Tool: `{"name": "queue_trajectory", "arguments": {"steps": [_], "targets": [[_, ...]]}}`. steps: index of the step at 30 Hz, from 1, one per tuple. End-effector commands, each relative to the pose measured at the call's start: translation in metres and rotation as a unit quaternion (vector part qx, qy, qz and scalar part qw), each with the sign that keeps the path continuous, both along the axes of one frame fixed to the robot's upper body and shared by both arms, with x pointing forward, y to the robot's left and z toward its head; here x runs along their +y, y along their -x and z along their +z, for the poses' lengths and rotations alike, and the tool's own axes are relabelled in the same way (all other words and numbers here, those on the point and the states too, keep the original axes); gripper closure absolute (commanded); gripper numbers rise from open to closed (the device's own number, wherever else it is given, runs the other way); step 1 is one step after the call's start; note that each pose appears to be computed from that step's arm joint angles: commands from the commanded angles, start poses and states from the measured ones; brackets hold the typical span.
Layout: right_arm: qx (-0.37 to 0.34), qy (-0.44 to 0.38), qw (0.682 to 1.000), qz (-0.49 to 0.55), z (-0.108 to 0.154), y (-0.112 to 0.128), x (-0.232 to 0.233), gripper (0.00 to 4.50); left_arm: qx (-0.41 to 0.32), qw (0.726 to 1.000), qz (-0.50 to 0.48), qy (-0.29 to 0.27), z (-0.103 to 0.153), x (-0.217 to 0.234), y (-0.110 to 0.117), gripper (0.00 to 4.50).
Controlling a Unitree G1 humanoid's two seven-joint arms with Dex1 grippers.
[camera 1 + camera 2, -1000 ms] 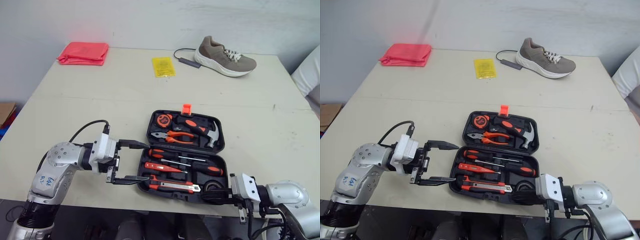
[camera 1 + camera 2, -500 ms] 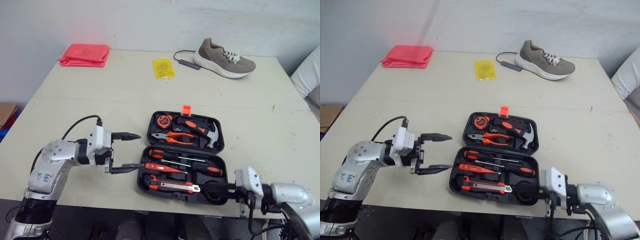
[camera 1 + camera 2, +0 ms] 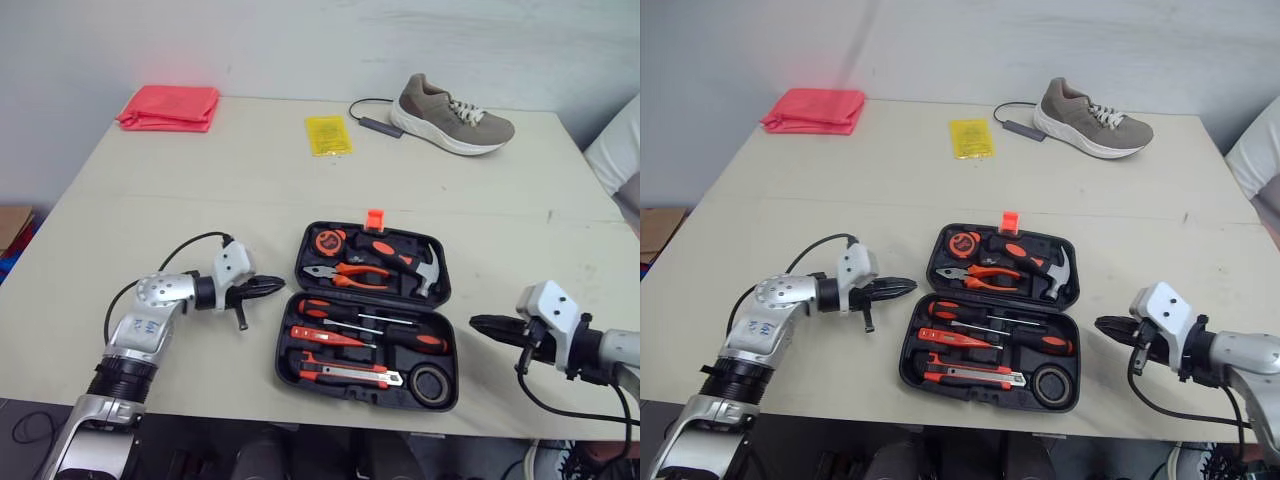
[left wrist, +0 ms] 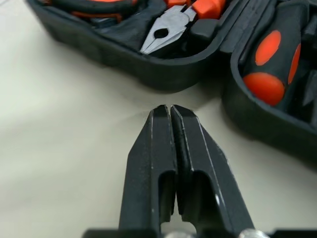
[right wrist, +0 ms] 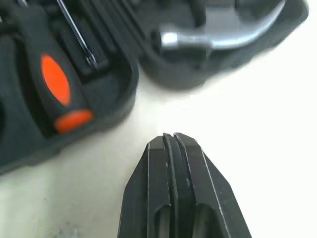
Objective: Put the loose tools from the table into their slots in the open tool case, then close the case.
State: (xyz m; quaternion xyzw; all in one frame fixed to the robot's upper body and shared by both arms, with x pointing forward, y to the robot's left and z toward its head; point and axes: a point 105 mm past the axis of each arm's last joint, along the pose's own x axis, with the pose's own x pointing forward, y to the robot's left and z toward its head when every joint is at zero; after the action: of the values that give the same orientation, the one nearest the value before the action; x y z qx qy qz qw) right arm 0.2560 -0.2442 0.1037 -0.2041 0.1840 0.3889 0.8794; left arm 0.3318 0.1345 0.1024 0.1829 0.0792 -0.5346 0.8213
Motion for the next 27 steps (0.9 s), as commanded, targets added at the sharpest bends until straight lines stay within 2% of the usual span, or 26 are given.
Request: {"name": "queue_trajectory", "arguments": {"steps": [1,7,14,18,22,27], "targets": [[-0.007,-0.003,1.000,0.010,-0.006,-0.013,0.011,4.50,-0.003,1.000,-0.021,0.000,0.003,-0.012,-0.001,4.46],[-0.024,-0.014,0.999,0.029,-0.010,-0.042,0.029,4.50,-0.007,0.999,-0.041,0.007,0.005,-0.034,-0.002,4.46],[-0.057,-0.022,0.998,0.018,0.000,-0.070,0.039,4.50,-0.020,1.000,0.021,0.012,0.006,-0.032,-0.023,4.46],[-0.057,-0.021,0.998,0.021,-0.001,-0.075,0.044,4.50,-0.023,0.998,0.054,0.010,0.008,-0.026,-0.035,4.46],[-0.058,-0.017,0.998,0.022,-0.001,-0.075,0.044,4.50,-0.021,0.998,0.054,0.005,0.008,-0.021,-0.034,4.46],[-0.069,0.011,0.997,-0.029,0.007,-0.076,0.015,4.50,-0.026,0.995,0.090,0.012,0.015,0.010,-0.035,4.46]]}}
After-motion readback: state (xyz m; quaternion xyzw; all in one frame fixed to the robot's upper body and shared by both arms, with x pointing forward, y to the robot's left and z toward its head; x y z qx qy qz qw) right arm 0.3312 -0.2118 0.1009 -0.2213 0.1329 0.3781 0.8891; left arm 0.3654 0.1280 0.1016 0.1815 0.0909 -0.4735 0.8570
